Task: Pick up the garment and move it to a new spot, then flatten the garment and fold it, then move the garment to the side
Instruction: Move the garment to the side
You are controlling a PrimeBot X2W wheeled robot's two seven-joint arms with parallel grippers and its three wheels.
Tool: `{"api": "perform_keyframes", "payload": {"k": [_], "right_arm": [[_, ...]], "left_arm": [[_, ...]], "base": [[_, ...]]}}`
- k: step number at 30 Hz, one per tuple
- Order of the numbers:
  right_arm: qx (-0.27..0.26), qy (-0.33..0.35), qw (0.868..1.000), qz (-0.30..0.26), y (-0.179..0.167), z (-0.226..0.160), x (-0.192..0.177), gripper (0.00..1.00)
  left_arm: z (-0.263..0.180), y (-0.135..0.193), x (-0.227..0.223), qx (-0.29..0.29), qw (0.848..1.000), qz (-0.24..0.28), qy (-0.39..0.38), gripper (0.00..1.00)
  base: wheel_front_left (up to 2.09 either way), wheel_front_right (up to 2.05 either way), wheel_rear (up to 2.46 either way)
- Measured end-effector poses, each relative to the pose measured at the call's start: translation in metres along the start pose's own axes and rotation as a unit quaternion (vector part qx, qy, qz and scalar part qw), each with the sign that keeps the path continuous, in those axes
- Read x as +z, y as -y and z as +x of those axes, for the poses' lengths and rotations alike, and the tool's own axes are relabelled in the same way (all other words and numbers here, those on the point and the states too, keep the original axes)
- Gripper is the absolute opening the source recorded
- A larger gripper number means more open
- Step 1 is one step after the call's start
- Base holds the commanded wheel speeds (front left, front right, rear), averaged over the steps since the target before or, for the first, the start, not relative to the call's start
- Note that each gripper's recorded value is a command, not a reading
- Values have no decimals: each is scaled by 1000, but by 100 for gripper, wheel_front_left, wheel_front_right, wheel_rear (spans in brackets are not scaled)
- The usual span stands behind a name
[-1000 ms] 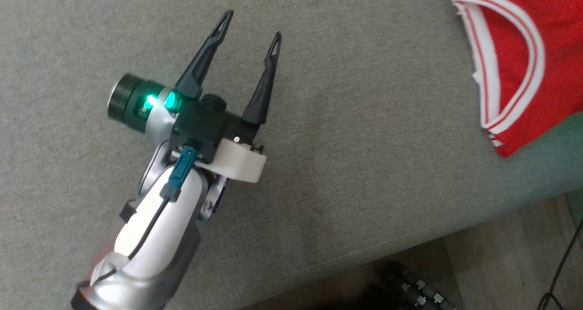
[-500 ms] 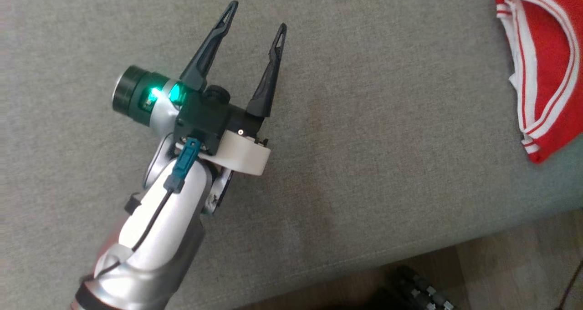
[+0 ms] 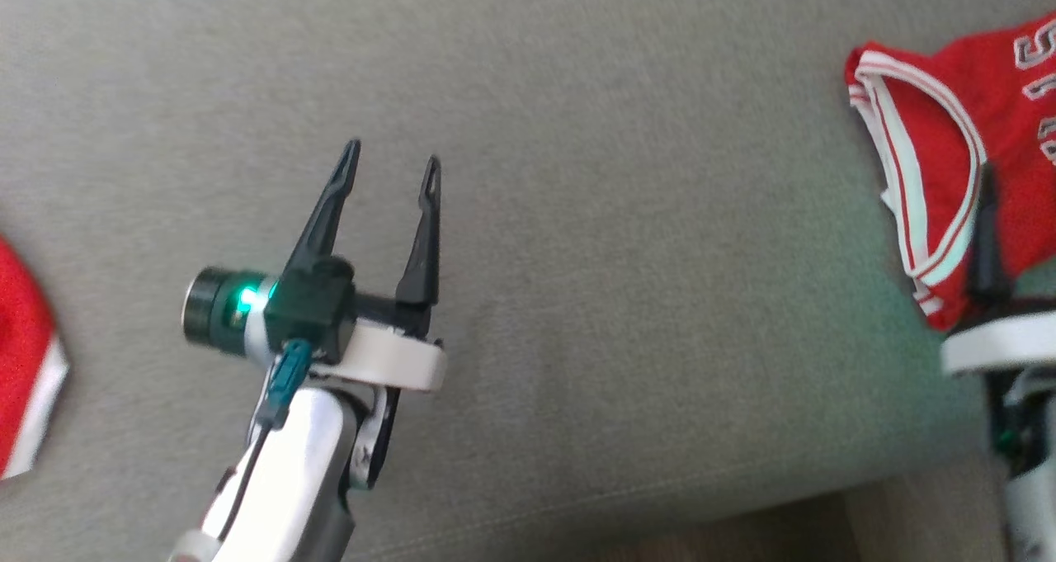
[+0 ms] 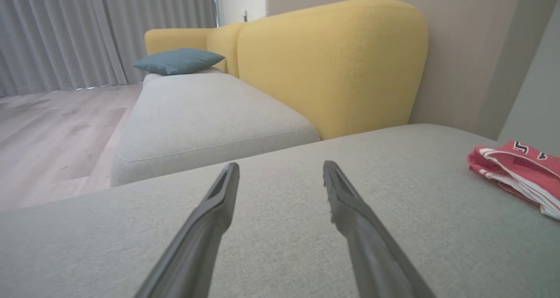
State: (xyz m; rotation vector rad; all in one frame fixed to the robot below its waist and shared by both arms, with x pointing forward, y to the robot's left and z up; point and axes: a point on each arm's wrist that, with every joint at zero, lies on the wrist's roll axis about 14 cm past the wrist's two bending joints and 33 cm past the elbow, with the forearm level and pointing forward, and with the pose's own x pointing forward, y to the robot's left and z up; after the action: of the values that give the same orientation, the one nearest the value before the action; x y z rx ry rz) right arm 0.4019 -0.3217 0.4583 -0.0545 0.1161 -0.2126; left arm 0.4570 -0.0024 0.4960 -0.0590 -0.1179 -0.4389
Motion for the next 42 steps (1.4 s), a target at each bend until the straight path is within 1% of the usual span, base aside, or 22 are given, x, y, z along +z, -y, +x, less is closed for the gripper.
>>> {"api": "perform_keyframes", "payload": {"k": [4,8,11,14,19,27,33,42], "right_arm": [[45,6,999,25,-43,-15,7,100],[97,24,994,47,-87,-21,24,100],[123,36,990,54,-108,-25,36,100],[140,41,987,61,-120,-33,43,100],[152,37,986,64,-130,-49,47,100],[154,28,985,68,-130,-78,49,100],[152,30,985,70,-127,-86,52,100],[151,30,985,73,-127,-87,54,100]], "left_arm": [[-20,-18,14,40,999,10,5,100],[-45,-43,20,90,996,19,-1,100],[-63,-60,25,122,992,27,-4,100],[-81,-72,30,146,989,39,-5,100],[-106,-80,36,170,985,41,-7,100],[-133,-77,39,178,983,45,-11,100],[-142,-76,35,178,983,49,-19,100],[-144,-76,31,180,982,45,-26,100]], "base": [[0,0,0],[0,0,0],[0,0,0],[0,0,0],[0,0,0],[0,0,0],[0,0,0],[0,0,0]]}}
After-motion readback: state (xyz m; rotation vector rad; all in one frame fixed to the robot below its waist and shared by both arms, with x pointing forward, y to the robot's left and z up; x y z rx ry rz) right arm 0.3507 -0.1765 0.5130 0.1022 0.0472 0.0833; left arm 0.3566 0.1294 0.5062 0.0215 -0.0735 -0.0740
